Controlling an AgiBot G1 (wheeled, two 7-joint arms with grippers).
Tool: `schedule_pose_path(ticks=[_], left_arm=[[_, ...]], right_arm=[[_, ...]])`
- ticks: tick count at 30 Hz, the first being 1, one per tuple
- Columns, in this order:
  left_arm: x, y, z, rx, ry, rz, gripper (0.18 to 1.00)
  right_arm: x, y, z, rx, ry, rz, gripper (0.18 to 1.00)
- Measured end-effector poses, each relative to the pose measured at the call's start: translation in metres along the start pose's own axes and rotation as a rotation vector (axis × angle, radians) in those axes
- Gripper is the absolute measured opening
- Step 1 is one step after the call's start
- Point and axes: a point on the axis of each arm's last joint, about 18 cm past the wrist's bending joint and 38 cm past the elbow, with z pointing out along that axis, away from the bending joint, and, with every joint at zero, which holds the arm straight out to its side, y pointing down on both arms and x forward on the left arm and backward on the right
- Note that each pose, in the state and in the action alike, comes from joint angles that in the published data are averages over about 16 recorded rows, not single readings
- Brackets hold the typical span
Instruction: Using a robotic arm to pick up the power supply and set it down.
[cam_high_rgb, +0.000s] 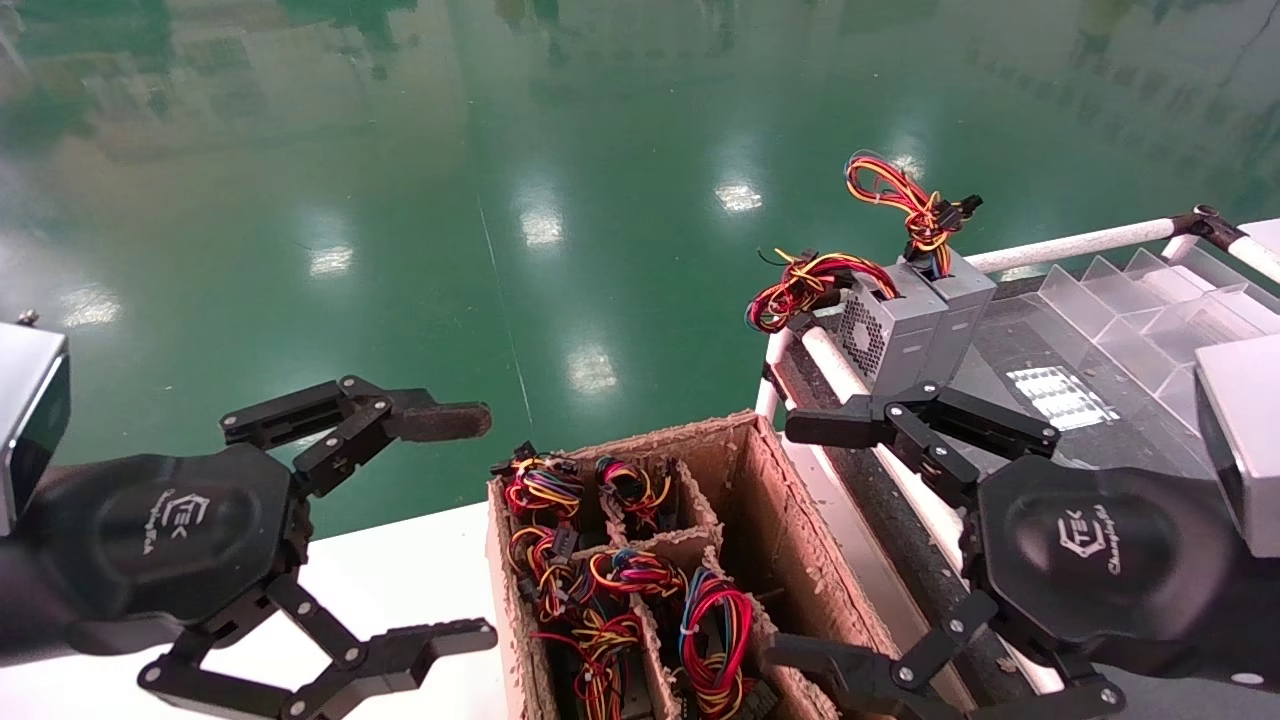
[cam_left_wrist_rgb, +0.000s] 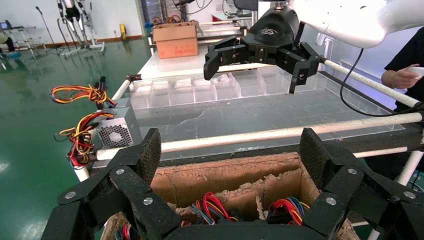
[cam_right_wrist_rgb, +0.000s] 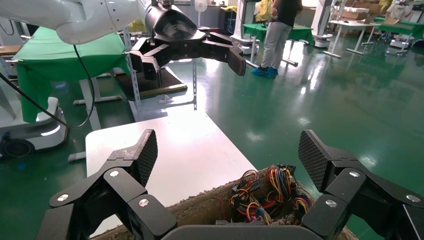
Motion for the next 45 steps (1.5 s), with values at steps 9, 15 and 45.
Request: schedule_pose_path(ticks=[9, 15, 45], left_arm=[[0.0004, -0.0002, 0.0004, -0.001, 0.002, 0.001, 0.994], [0.0008, -0.0004, 0.0006, -0.001, 0.003, 0.002, 0.97], [0.001, -0.0002, 0.0008, -0.002, 0.004, 0.002, 0.423]], right_arm=[[0.0, 0.0, 0.0, 0.0, 0.0, 0.0, 1.001], [0.0, 0.0, 0.0, 0.0, 0.0, 0.0, 1.001], [0.0001, 0.0, -0.0001, 0.0, 0.001, 0.0, 1.001]])
